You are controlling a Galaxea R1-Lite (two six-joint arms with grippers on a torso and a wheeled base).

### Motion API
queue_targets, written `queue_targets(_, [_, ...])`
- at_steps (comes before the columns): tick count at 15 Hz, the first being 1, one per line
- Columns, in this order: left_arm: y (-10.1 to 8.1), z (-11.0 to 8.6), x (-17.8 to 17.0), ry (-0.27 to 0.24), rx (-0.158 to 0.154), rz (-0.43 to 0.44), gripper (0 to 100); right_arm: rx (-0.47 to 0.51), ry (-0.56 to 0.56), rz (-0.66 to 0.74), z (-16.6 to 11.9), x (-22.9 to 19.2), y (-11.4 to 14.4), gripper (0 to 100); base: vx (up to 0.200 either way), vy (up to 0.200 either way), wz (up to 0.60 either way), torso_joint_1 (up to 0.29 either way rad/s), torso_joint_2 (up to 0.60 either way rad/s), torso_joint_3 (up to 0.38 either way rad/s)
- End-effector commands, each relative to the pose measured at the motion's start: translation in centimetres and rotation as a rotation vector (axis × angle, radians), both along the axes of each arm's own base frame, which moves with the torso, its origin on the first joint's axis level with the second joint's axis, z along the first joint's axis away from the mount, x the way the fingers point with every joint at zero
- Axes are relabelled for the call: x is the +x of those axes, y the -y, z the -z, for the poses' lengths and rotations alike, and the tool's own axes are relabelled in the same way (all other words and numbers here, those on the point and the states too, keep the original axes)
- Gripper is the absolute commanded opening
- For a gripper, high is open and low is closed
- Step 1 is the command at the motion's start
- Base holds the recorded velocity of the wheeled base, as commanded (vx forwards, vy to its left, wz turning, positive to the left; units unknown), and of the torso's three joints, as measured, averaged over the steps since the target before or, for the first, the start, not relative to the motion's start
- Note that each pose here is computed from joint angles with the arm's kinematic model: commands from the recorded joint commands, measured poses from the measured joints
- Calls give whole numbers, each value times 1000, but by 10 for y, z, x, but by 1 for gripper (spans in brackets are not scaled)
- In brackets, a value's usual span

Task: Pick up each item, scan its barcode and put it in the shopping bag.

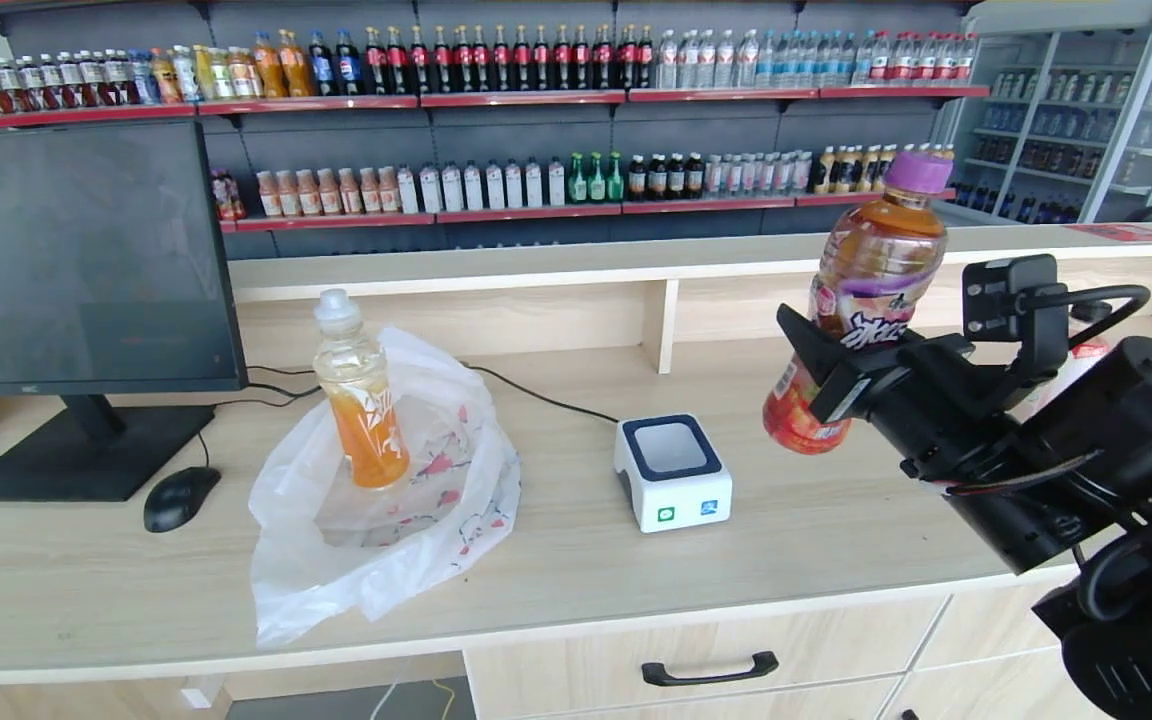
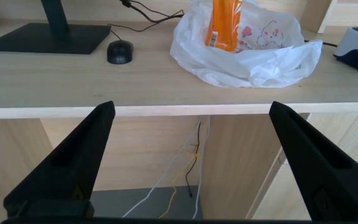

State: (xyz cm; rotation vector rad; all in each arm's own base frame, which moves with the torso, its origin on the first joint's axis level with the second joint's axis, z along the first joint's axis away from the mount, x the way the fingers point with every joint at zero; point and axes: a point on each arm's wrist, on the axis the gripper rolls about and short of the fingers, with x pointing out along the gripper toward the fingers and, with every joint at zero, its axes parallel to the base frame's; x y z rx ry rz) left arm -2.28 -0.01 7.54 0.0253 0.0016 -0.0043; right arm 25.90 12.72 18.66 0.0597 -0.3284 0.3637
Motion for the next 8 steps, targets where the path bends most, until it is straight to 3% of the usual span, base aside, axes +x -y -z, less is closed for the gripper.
queue_targets(1, [0,0,0,0,-2,0,100,6,10,-5,-3,-2,-1,0,0,200,0,36,2,2])
queue_targets(8, [0,0,0,3,-36,-4,100,18,32,-13,-10,-8,0,0,0,200,0,4,3,3])
